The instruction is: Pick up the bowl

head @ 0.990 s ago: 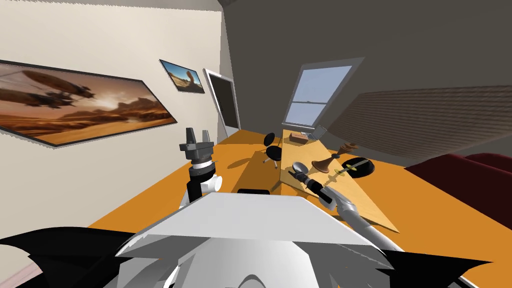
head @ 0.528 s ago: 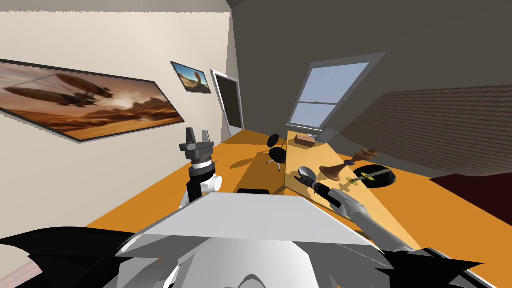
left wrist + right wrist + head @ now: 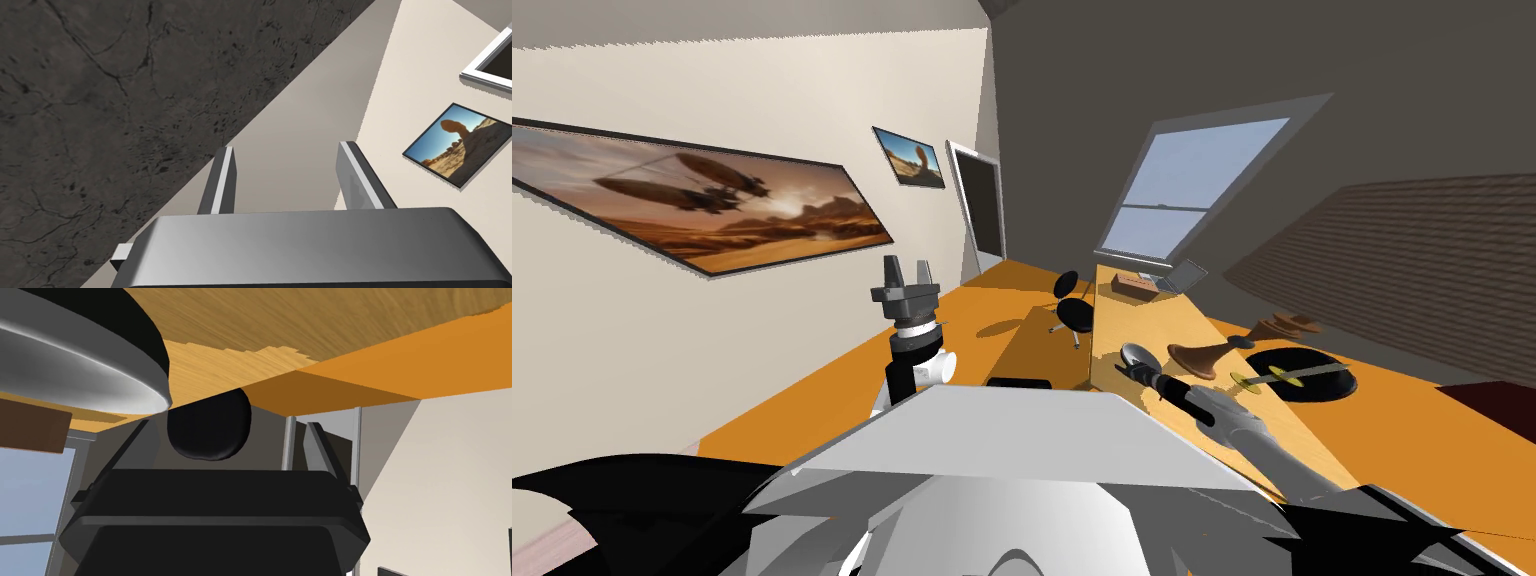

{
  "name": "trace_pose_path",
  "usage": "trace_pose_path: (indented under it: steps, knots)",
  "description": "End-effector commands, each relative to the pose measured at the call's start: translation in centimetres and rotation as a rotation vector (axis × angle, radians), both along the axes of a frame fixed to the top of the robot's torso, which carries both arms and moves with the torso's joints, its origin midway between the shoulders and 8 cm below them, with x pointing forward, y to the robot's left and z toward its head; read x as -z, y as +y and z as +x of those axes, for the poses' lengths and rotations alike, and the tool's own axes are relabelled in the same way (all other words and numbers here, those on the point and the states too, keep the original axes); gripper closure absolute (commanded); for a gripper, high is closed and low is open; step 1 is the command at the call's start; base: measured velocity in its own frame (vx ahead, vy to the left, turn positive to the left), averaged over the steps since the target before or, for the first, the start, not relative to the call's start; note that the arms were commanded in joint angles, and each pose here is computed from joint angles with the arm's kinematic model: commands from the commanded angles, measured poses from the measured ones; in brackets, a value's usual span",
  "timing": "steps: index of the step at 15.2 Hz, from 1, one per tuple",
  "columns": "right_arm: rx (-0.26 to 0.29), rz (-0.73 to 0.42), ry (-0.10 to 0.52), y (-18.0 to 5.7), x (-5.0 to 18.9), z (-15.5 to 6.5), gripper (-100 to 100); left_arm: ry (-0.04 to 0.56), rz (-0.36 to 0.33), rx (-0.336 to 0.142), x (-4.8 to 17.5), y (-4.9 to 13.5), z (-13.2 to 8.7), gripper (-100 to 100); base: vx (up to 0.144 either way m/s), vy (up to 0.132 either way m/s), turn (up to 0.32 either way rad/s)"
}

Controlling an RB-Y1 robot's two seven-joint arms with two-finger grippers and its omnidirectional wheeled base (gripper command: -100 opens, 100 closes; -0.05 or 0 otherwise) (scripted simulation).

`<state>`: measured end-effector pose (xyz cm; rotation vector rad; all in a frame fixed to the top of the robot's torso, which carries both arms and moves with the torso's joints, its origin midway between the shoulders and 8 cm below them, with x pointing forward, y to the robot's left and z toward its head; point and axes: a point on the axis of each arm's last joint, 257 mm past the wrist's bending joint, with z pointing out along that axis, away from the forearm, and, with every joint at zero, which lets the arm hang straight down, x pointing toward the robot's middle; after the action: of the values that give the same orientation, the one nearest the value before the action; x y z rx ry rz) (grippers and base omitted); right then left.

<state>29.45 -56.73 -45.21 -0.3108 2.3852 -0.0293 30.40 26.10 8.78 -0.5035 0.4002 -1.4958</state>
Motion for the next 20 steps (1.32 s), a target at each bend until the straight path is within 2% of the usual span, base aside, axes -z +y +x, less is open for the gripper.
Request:
trace_pose_path:
  steps: [1,2,3,4,6,7,8,9,10,14,17,18,20]
  knots:
    - [0.001,-0.062,0.063,-2.4,0.6,-2.3,-100,0.000,0.000,0.000,0.0,0.0,0.0,0,0.081,0.031,0.137]
    - [0.001,-0.099,0.105,-3.9,1.0,-3.9,-100,0.000,0.000,0.000,0.0,0.0,0.0,0,0.119,0.042,0.204]
    - [0.001,-0.099,0.105,-3.9,1.0,-3.9,-100,0.000,0.000,0.000,0.0,0.0,0.0,0,0.123,0.041,0.139]
    - [-0.003,-0.130,0.143,-5.1,1.3,-5.2,-100,0.000,0.000,0.000,0.0,0.0,0.0,0,0.114,0.037,0.108]
    - [0.001,-0.132,0.147,-5.3,1.4,-5.5,-100,0.000,0.000,0.000,0.0,0.0,0.0,0,0.074,0.016,0.036]
    - [0.001,-0.160,0.186,-6.5,1.7,-7.0,-100,0.000,0.000,0.000,0.0,0.0,0.0,0,0.047,0.010,0.066]
    - [0.001,-0.160,0.186,-6.5,1.7,-7.0,-100,0.000,0.000,0.000,0.0,0.0,0.0,0,0.046,0.008,0.072]
    - [-0.002,-0.183,0.222,-7.4,2.0,-8.5,-100,0.000,0.000,0.000,0.0,0.0,0.0,0,0.057,0.004,0.109]
    - [0.000,-0.184,0.224,-7.5,2.0,-8.6,-100,0.000,0.000,0.000,0.0,0.0,0.0,0,0.063,0.002,0.080]
    - [-0.006,-0.242,0.348,-9.9,3.1,-13.9,-100,0.000,0.000,0.000,0.0,0.0,0.0,0,0.087,0.013,0.110]
    - [-0.010,-0.239,0.341,-9.8,3.1,-13.6,-100,0.000,0.000,0.000,0.0,0.0,0.0,0,0.057,-0.001,0.026]
    - [0.024,-0.230,0.345,-9.7,3.7,-14.7,-100,0.000,0.000,0.000,0.0,0.0,0.0,0,-0.017,-0.016,0.230]
    - [0.040,-0.226,0.347,-9.6,4.0,-15.2,-100,0.000,0.000,0.000,0.0,0.0,0.0,0,-0.048,-0.034,0.245]
